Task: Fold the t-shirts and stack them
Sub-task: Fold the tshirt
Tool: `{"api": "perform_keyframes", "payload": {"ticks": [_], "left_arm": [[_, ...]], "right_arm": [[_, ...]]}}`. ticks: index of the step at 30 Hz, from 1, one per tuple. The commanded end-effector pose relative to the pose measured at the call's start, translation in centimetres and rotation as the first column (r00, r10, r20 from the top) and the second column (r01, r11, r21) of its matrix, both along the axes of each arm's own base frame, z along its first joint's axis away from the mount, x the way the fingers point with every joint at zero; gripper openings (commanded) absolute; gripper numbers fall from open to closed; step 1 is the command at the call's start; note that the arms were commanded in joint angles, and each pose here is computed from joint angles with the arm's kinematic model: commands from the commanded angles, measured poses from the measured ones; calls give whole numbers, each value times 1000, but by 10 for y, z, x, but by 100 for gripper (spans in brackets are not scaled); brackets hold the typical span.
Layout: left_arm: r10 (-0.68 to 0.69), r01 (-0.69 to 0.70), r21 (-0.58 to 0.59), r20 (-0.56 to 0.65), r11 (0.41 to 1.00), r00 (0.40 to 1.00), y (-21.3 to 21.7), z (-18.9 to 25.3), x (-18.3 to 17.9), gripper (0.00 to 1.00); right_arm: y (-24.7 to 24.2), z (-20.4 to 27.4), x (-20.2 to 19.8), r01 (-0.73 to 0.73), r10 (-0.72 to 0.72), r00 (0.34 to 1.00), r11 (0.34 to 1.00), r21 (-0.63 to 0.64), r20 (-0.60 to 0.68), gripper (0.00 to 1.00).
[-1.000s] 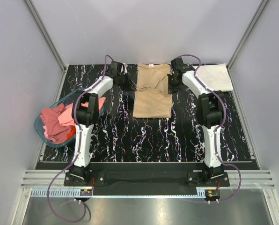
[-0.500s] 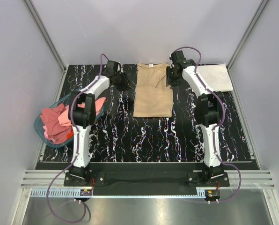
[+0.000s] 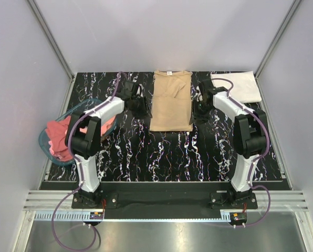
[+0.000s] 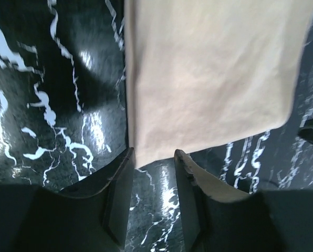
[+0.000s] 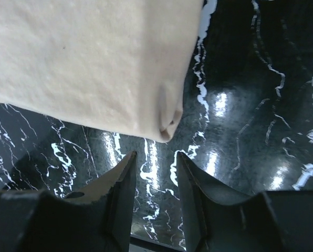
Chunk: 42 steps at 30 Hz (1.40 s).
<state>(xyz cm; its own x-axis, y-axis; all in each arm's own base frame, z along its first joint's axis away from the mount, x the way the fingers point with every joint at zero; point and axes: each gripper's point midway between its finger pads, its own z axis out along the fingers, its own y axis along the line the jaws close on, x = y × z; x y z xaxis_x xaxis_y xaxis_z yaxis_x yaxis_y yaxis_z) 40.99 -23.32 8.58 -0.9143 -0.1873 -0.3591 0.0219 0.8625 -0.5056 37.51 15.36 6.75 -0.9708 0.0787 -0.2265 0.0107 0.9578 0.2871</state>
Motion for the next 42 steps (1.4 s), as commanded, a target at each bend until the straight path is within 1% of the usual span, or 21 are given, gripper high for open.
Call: {"api": "perform_keyframes", "payload": {"ticks": [1,4,9,12,15,16,17,19,20,21,23,28,29,30,32,34,37,39,40,41,42], "left_arm": [[-9,10,29,-10,1000,1000,5,-14,-4,41],[-21,23,40,-37,999,999,3,-28,-8,41],[-51,56,45,-98,997,994,-4,-53,-20,40],[-59,63,28,-130,998,990,-7,-62,-26,31],[-63,64,8,-140,998,988,-10,-66,-29,15],[-63,65,6,-146,998,987,-10,-67,-31,5],[-63,65,8,-150,998,987,-9,-68,-33,0],[-47,50,16,-151,999,987,-6,-67,-35,0],[-41,45,25,-165,999,985,-3,-70,-41,0],[-24,29,28,-164,999,986,-1,-68,-42,0],[-2,10,39,-186,999,983,4,-71,-53,0],[-20,28,49,-160,998,987,3,-56,-79,0],[-16,26,57,-176,998,984,6,-59,-90,0],[-18,27,56,-158,998,987,6,-52,-93,0],[-19,30,65,-171,997,985,10,-55,-105,0],[-10,22,69,-169,997,986,13,-52,-110,5],[12,5,95,-172,995,985,21,-52,-116,14],[5,8,83,-159,997,987,19,-45,-113,19],[-5,16,73,-147,997,989,16,-41,-109,24],[-19,25,53,-109,998,994,8,-27,-96,33],[-36,41,49,-97,998,995,5,-26,-89,35]], "right_arm": [[16,12,10,-21,13,997,994,110,78,43],[18,2,8,-17,10,998,993,120,64,42],[12,-15,6,-4,-1,998,996,88,58,40],[11,-26,6,-5,0,998,997,78,63,38],[8,-34,5,8,-13,998,997,71,68,29],[6,-37,2,13,-17,998,998,61,64,19],[4,-40,0,20,-23,998,998,56,59,15],[1,-42,-4,39,-41,998,998,44,52,3],[-2,-49,-12,46,-47,998,998,33,33,0],[-2,-48,-16,62,-63,998,997,37,30,0],[-5,-55,-29,78,-78,997,996,40,17,0],[-5,-45,-59,132,-134,991,987,90,14,0],[-5,-52,-73,135,-134,991,986,96,-12,2],[-4,-51,-79,136,-136,991,985,104,-15,10],[-4,-47,-91,135,-134,991,983,126,-15,18],[-5,-38,-95,140,-142,990,980,138,5,30],[-10,-25,-94,151,-156,987,981,119,34,37],[-13,-14,-84,148,-154,986,984,98,60,39],[-13,-10,-79,138,-145,987,986,97,70,40],[-10,0,-65,127,-137,985,986,105,103,41],[-15,3,-56,123,-135,984,987,100,117,41]]}}
